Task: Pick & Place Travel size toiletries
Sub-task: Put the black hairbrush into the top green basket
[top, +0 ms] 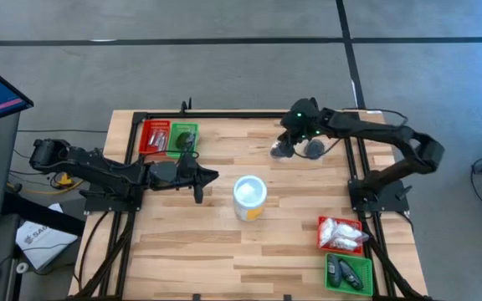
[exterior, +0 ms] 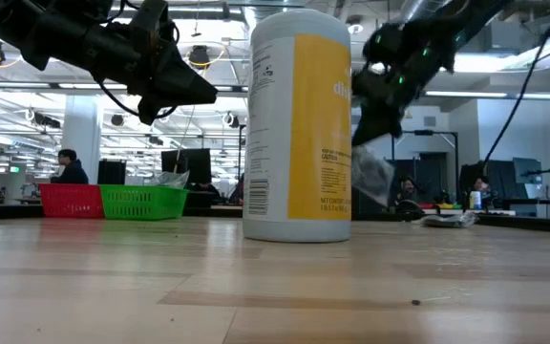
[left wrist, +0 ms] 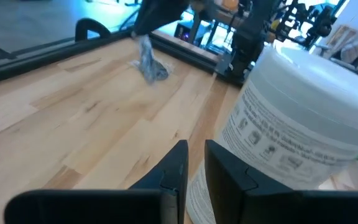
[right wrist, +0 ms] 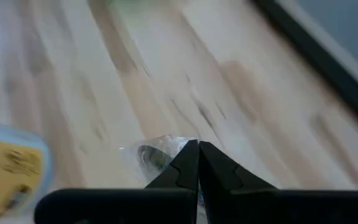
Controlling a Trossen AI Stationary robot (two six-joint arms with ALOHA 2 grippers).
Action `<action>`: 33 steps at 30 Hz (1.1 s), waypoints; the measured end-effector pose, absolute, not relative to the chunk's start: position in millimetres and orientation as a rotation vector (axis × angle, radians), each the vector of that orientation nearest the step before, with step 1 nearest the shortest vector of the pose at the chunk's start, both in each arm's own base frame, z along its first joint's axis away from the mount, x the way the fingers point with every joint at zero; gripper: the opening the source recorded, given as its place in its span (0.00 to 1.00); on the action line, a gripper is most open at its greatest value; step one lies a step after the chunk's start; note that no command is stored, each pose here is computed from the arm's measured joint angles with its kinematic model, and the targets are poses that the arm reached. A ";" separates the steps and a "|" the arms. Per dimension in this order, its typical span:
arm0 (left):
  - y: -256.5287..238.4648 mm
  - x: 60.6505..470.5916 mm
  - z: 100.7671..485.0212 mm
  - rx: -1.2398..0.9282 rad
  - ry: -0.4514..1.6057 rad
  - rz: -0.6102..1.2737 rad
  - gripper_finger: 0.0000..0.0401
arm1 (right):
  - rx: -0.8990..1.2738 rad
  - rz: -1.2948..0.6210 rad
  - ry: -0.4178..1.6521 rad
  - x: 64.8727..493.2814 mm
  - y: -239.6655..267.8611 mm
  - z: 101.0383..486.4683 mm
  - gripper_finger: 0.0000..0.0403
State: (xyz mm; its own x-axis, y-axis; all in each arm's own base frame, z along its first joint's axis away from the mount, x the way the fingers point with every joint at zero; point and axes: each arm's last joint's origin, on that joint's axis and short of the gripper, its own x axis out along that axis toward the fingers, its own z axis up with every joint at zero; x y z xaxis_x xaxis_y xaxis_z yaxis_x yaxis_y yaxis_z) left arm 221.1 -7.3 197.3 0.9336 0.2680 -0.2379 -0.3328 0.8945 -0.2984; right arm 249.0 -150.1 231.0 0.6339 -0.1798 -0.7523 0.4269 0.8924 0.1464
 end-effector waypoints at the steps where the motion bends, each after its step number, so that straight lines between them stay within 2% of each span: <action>1: -7.1 221.3 198.0 -0.341 0.185 0.317 0.11 | 0.316 -0.347 0.782 248.5 -145.4 238.9 0.00; 10: -6.9 224.0 218.9 -0.268 -0.016 0.291 0.11 | 0.227 -0.259 0.467 246.5 -106.9 296.9 0.00; 21: -0.2 223.3 227.3 -0.195 -0.096 0.368 0.13 | 0.175 -0.153 0.153 263.2 -83.1 329.1 0.00; 33: 6.7 223.0 234.0 -0.172 -0.160 0.356 0.39 | 0.150 -0.090 0.122 302.9 -74.2 343.5 0.00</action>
State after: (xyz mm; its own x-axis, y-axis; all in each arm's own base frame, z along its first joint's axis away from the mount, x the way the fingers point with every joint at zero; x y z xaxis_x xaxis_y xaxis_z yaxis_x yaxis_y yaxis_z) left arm 223.0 6.7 234.0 0.9250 0.3588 0.1253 -0.3316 0.9230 -0.1953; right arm 302.9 -74.2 343.5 0.9885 -0.0802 -0.1279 0.0984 0.9848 0.1431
